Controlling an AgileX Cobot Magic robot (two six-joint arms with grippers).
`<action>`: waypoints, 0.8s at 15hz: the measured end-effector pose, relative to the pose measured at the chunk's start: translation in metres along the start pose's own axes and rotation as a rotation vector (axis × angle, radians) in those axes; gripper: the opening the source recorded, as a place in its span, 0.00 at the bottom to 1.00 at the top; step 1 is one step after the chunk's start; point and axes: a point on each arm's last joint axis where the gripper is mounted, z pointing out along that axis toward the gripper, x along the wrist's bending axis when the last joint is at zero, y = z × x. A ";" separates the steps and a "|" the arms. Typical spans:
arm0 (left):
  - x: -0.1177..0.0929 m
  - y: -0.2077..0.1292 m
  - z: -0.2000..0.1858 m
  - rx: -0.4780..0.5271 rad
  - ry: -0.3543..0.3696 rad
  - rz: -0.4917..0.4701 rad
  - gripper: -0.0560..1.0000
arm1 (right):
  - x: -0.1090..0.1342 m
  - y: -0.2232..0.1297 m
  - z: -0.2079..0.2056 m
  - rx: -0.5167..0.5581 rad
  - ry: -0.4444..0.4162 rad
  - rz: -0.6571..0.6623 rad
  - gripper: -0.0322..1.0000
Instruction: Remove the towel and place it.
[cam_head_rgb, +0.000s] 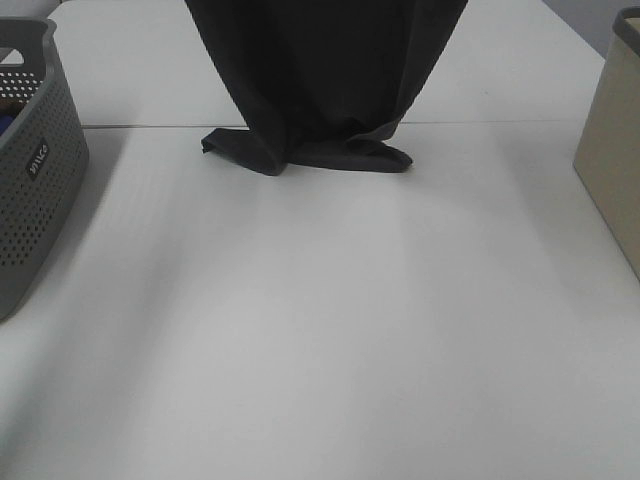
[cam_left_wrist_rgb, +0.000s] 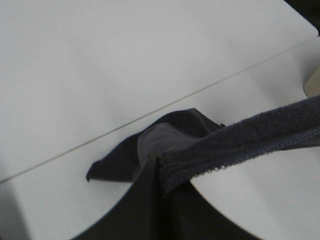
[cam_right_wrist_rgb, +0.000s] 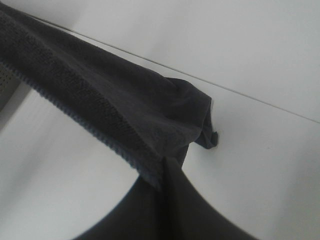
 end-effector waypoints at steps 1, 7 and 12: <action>-0.006 -0.007 -0.012 0.042 -0.007 -0.006 0.05 | 0.003 -0.006 -0.008 0.006 0.005 0.005 0.04; -0.038 -0.065 -0.104 0.163 -0.089 -0.026 0.05 | 0.035 -0.060 -0.074 0.014 0.114 0.029 0.04; -0.053 -0.116 -0.153 0.178 -0.159 -0.038 0.05 | 0.049 -0.104 -0.106 0.027 0.148 0.049 0.04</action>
